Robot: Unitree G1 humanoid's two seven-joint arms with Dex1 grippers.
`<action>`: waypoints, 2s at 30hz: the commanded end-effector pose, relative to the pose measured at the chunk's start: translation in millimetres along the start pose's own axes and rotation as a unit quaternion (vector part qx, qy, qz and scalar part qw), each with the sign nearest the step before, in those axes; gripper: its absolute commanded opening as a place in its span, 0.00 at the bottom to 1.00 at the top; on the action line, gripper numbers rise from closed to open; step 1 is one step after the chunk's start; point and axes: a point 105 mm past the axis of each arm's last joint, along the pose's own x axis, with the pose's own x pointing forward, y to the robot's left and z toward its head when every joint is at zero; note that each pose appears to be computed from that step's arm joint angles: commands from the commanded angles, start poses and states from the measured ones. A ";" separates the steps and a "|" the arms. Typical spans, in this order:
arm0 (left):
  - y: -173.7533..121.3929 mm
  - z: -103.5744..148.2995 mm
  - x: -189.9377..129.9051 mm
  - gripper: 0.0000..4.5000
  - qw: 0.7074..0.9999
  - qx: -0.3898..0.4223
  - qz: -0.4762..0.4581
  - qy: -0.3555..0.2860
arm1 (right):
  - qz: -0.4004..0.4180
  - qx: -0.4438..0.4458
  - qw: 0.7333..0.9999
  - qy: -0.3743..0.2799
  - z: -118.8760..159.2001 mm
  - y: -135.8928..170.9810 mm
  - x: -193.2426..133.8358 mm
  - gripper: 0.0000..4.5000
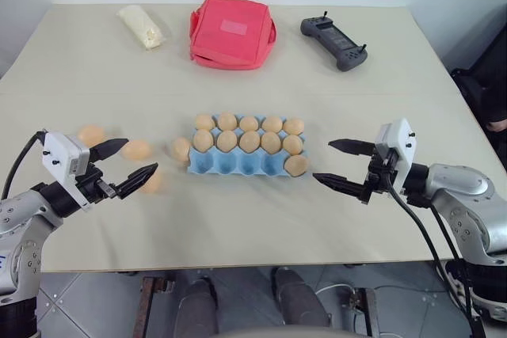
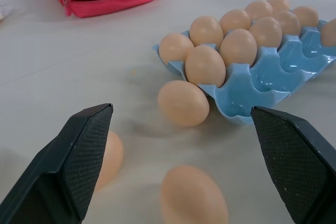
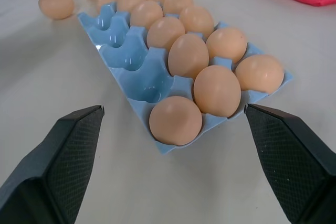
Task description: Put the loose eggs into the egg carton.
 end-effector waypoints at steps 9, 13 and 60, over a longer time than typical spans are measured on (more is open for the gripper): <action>7.0 25.0 5.0 1.00 0.999 0.030 0.032 -0.008 | 0.009 -0.011 1.000 -0.019 9.6 -2.0 6.0 1.00; 8.3 27.3 -7.5 1.00 0.999 0.009 0.046 0.007 | 0.016 -0.010 1.000 -0.018 9.5 -7.4 8.5 1.00; -13.1 -58.3 12.9 0.66 0.980 -0.049 0.109 0.157 | 0.092 -0.012 0.996 -0.010 19.9 -8.1 12.7 1.00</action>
